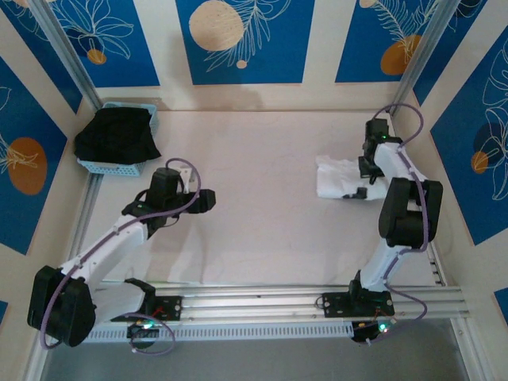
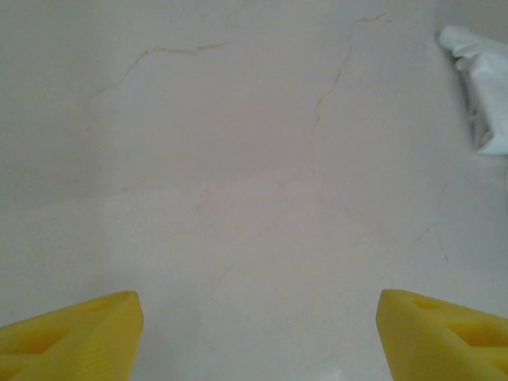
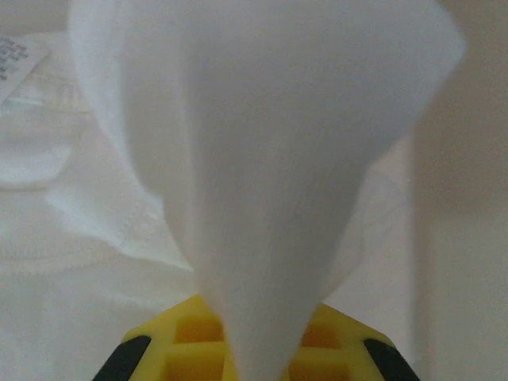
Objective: Fold the inside-out t-shirt
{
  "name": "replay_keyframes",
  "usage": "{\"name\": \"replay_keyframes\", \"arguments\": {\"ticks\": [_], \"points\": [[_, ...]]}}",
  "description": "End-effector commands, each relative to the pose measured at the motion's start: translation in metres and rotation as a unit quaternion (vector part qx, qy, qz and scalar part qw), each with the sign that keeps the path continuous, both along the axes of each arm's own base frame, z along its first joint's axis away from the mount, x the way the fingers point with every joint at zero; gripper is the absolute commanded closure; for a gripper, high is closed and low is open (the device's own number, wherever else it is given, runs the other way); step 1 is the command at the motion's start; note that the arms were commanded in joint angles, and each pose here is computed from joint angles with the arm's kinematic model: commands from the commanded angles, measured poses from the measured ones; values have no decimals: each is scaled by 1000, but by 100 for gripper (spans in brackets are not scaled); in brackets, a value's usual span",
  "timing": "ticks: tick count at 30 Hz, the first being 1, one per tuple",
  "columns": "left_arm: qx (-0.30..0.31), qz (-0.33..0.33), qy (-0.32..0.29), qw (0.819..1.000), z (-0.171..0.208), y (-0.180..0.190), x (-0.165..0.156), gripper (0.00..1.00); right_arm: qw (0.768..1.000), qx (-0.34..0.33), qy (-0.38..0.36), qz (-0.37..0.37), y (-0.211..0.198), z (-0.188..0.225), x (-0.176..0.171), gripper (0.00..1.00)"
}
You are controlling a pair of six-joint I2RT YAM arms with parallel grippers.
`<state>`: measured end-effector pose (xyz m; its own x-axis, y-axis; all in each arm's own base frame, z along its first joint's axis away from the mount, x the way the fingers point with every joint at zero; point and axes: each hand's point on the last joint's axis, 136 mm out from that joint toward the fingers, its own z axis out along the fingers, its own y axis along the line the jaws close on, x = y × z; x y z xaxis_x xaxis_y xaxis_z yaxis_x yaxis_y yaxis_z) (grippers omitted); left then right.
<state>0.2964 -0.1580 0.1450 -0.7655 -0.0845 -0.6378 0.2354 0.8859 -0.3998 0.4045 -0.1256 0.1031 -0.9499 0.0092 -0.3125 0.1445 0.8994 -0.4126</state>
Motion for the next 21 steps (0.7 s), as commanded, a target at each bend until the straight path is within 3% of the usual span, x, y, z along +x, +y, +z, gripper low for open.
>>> {"name": "replay_keyframes", "arguments": {"ticks": [1,6,9,11,15,17,21], "points": [[-1,11,9,1000,-4,6,-10,23,995,-96,-4,-3,-45,11,30,89],[19,21,-5,1000,0,14,-8,21,991,-118,-7,-68,-72,32,46,58],[54,45,-30,997,6,28,1,19,991,-93,-21,-95,-53,50,42,50],[83,69,-55,993,15,41,9,15,992,-77,-50,-81,-26,64,40,40],[145,146,-118,971,37,79,19,3,989,27,-147,-7,62,84,28,22],[168,184,-151,957,48,97,19,0,976,80,-197,46,108,92,17,5],[201,238,-218,925,57,125,16,0,949,129,-266,110,162,93,-12,1]]}}
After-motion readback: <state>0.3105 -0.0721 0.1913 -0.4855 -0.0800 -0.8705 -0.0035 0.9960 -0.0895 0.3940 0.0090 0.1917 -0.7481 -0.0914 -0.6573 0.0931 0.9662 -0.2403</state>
